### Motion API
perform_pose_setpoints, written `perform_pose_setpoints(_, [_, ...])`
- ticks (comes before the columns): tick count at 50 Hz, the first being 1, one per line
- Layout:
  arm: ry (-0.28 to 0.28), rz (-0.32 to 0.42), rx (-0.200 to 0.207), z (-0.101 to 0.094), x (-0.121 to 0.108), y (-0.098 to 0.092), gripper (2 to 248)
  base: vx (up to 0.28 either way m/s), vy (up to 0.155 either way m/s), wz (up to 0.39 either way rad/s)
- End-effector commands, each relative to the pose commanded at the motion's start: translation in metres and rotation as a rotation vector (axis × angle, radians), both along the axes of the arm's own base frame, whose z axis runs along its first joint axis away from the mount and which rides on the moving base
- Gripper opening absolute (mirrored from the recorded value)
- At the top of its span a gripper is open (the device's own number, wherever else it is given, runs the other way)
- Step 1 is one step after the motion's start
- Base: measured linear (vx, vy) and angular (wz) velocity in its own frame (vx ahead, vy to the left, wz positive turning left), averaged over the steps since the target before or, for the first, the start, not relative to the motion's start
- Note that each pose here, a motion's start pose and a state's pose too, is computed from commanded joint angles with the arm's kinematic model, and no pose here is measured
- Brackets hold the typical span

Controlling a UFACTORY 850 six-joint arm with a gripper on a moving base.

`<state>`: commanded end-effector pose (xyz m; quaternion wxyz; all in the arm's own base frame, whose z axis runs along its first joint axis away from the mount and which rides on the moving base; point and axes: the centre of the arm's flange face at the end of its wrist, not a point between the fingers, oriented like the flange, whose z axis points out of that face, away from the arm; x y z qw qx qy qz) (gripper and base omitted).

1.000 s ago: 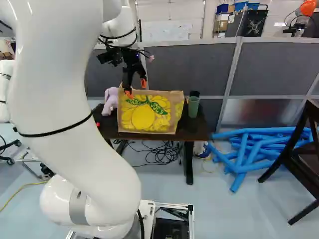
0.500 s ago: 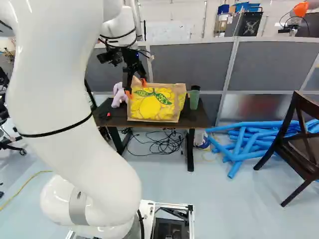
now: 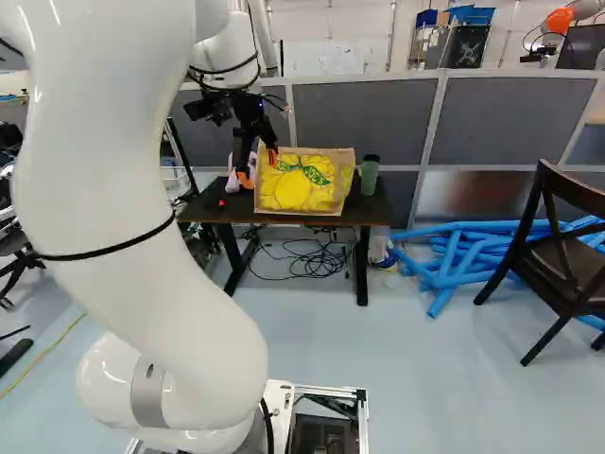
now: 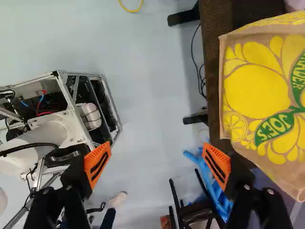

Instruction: Pick up the bag on the ground and place it on the table

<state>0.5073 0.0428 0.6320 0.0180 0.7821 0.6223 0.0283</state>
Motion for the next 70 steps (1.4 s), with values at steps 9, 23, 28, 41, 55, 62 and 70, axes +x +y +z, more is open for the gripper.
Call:
perform_pose_setpoints(9, [0.0, 0.0, 0.0, 0.0, 0.0, 0.0, 247, -0.13, 0.001, 0.015])
perform_pose_setpoints(23, [0.0, 0.0, 0.0, 0.0, 0.0, 0.0, 247, 0.004, 0.0, -0.002])
perform_pose_setpoints(28, [0.0, 0.0, 0.0, 0.0, 0.0, 0.0, 247, 0.0, 0.0, 0.0])
perform_pose_setpoints(41, [0.0, 0.0, 0.0, 0.0, 0.0, 0.0, 247, 0.0, 0.0, 0.0])
perform_pose_setpoints(55, [-0.008, -0.009, 0.001, -0.0023, -0.0005, -0.0003, 247, 0.0, 0.0, 0.0])
perform_pose_setpoints(62, [-0.017, -0.02, 0.003, -0.0049, -0.0011, -0.0007, 247, 0.0, 0.0, 0.0])
perform_pose_setpoints(70, [-0.031, -0.036, 0.005, -0.0089, -0.0021, -0.0013, 247, 0.0, 0.0, 0.0])
